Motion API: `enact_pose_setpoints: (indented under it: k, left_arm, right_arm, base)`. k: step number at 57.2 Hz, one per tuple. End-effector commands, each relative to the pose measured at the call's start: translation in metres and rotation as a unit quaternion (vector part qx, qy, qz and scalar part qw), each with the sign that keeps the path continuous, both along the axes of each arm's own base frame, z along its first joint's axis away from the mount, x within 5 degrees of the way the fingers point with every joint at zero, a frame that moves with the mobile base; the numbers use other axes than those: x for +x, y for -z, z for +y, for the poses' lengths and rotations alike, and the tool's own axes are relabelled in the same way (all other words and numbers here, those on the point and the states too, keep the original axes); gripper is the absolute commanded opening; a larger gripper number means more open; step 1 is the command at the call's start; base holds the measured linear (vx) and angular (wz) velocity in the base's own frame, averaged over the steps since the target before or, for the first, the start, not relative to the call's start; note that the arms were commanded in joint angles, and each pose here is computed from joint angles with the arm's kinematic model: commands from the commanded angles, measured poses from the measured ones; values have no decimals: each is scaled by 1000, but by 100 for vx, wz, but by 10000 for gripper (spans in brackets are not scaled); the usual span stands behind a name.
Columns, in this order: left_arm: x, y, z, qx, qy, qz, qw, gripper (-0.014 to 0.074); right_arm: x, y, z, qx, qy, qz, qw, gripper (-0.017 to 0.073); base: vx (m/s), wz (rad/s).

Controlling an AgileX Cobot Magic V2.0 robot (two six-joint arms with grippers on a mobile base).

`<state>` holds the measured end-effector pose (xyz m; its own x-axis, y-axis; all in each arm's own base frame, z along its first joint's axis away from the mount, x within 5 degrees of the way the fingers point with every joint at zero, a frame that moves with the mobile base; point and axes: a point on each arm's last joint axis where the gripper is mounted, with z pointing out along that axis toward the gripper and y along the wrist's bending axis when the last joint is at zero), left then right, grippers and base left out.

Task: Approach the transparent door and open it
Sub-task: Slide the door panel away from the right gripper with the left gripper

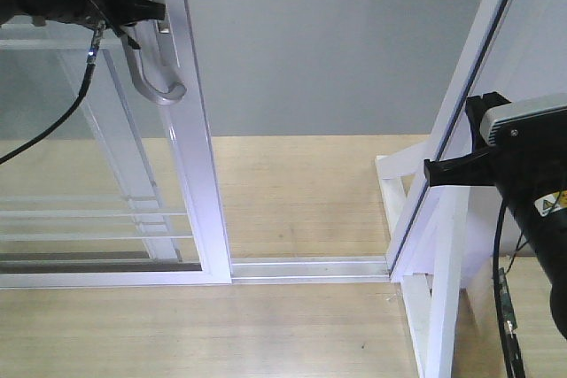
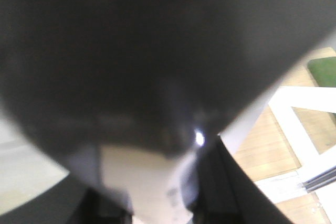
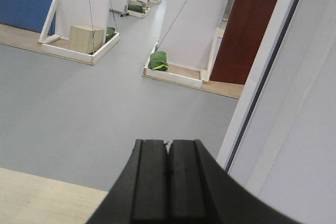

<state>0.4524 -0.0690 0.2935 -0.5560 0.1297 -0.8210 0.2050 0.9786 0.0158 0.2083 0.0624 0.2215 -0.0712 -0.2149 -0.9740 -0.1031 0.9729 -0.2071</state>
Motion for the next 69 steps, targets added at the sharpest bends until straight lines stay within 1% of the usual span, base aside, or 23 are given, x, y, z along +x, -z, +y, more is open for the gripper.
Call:
enact_pose_setpoints:
  k: [1, 14, 25, 30, 32, 41, 51, 57, 63, 69]
  left_arm:
    - [-6, -108, 25, -15, -38, -293, 955, -1]
    - [-9, -117, 52, -9, -67, -308, 949, 0]
    - [-14, -125, 65, -5, -81, -314, 946, 0]
    - [-16, -127, 66, -4, -81, -309, 947, 0]
    - [-18, -130, 66, -4, -81, -312, 947, 0]
    - [-30, -141, 66, -3, -79, -300, 951, 0]
    - [-52, -156, 66, -5, -78, -310, 947, 0]
    - [-67, -154, 66, -5, -79, -309, 948, 0]
    - [-86, -142, 66, -4, -80, -292, 953, 0]
    - [-107, -132, 66, -2, -80, -284, 956, 0]
  right_arm:
    - [2, -19, -1, 3, 6, -62, 998, -8]
    - [2, -19, -1, 3, 6, -62, 998, -8]
    - [2, -19, -1, 2, 5, -60, 998, -8]
    - [2, -18, 0, 1, 2, -58, 998, -8]
    - [2, -18, 0, 1, 1, -56, 998, -8]
    - [2, -18, 0, 0, 0, -54, 999, -8]
    - [2, -17, 0, 0, 0, -53, 999, -8]
    - [2, -17, 0, 0, 0, -53, 999, -8]
    - [2, -17, 0, 0, 0, -53, 999, -8]
    - [2, -17, 0, 0, 0, -53, 999, -8]
  base:
    - [0, 0]
    - [0, 0]
    - [0, 0]
    - [0, 0]
    - [0, 0]
    - [0, 0]
    - [0, 0]
    - [0, 0]
    - [0, -2]
    - [0, 0]
